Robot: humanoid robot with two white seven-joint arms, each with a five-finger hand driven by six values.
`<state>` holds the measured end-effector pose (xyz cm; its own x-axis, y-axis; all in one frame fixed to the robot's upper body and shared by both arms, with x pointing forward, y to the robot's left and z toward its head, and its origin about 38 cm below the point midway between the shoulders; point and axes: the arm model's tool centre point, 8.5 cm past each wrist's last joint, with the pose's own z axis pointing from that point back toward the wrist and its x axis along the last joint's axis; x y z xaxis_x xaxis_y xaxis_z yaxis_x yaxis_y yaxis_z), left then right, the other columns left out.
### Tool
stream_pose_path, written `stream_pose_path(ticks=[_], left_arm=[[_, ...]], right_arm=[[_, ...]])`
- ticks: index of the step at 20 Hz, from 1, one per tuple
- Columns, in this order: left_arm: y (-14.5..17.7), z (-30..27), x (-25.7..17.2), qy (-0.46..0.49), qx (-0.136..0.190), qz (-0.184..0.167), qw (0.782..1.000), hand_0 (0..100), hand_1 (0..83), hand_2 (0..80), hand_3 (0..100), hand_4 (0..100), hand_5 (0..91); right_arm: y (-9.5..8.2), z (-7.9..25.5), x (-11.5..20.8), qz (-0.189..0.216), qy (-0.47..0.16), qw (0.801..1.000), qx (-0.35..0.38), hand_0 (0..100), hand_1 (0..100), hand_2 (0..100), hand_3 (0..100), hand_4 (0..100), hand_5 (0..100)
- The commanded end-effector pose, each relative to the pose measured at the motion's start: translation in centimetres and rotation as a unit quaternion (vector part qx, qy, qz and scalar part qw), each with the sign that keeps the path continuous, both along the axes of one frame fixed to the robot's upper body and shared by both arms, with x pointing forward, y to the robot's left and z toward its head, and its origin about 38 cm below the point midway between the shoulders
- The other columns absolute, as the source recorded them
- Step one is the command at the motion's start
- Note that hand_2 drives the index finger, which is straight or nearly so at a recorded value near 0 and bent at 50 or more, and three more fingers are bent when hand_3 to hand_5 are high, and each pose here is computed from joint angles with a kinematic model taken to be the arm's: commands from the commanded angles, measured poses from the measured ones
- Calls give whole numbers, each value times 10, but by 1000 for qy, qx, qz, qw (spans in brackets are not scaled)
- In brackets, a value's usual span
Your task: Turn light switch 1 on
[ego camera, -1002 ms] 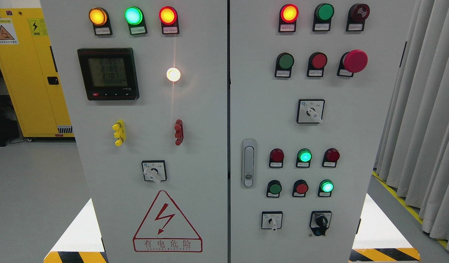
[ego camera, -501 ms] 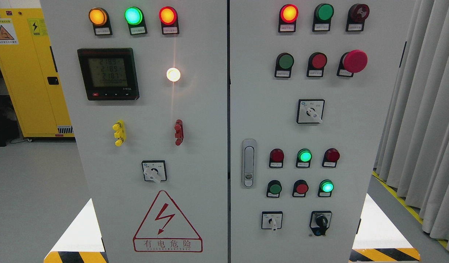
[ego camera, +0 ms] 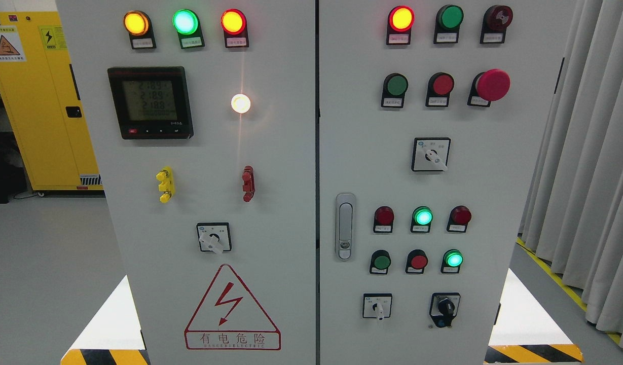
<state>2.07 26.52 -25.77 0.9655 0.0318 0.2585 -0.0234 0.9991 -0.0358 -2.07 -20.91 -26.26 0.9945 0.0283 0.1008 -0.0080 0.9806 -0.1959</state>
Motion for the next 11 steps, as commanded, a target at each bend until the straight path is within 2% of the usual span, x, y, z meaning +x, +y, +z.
stream_pose_path(ticks=[1, 11], left_arm=[[-9, -6, -10, 67, 8, -63, 996, 43, 187, 0, 0, 0, 0], [-11, -6, -10, 69, 4, -80, 994, 52, 176, 0, 0, 0, 0]], right_arm=[[0, 0, -1, -15, 1, 1000, 1, 0, 500, 40, 0, 0, 0], [0, 0, -1, -15, 1, 1000, 0, 0, 500, 40, 0, 0, 0]])
